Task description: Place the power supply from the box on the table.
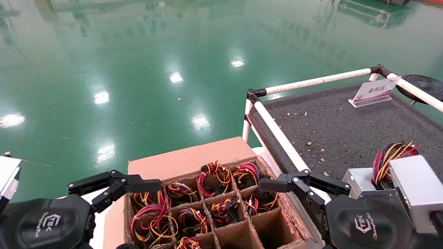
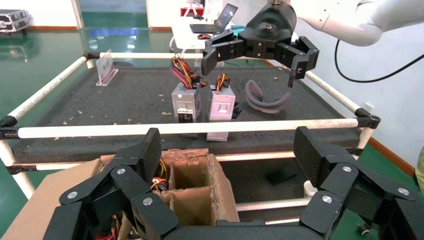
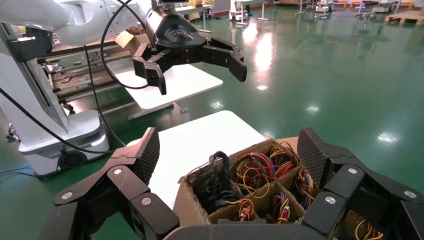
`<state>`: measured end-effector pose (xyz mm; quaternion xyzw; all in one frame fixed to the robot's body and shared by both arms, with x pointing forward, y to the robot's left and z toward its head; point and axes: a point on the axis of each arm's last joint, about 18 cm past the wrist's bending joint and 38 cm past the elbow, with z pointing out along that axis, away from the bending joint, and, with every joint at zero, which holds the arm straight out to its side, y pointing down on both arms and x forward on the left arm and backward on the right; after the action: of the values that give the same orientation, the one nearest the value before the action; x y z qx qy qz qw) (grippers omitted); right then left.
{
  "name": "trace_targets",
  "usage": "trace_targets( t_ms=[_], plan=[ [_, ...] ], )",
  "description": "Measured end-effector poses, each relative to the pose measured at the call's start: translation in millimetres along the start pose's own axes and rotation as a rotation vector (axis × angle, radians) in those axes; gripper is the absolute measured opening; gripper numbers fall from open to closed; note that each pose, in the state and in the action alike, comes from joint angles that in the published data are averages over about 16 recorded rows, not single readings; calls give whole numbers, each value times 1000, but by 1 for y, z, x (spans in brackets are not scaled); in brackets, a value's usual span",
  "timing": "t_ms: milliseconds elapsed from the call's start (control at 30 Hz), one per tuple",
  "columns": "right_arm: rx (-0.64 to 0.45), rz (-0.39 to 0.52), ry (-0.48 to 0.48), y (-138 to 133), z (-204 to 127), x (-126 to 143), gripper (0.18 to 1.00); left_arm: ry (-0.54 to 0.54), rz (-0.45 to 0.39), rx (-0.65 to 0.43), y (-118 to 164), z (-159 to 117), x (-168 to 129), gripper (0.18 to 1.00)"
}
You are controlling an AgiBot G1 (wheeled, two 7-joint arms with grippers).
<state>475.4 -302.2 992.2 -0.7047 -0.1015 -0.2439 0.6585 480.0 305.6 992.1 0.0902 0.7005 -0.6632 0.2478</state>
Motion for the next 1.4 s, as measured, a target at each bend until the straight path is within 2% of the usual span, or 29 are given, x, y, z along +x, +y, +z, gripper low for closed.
trace_targets(
  t_ms=[333, 533, 1067, 1267, 1400],
  plan=[
    [0, 0, 0, 0, 0, 0, 1000, 0, 0, 0, 0, 0, 0, 893],
    [0, 0, 0, 0, 0, 0, 1000, 0, 0, 0, 0, 0, 0, 793],
    [0, 0, 0, 0, 0, 0, 1000, 0, 0, 0, 0, 0, 0, 415],
    [0, 0, 0, 0, 0, 0, 1000, 0, 0, 0, 0, 0, 0, 311],
    [0, 0, 0, 0, 0, 0, 1000, 0, 0, 0, 0, 0, 0, 269]
  ],
)
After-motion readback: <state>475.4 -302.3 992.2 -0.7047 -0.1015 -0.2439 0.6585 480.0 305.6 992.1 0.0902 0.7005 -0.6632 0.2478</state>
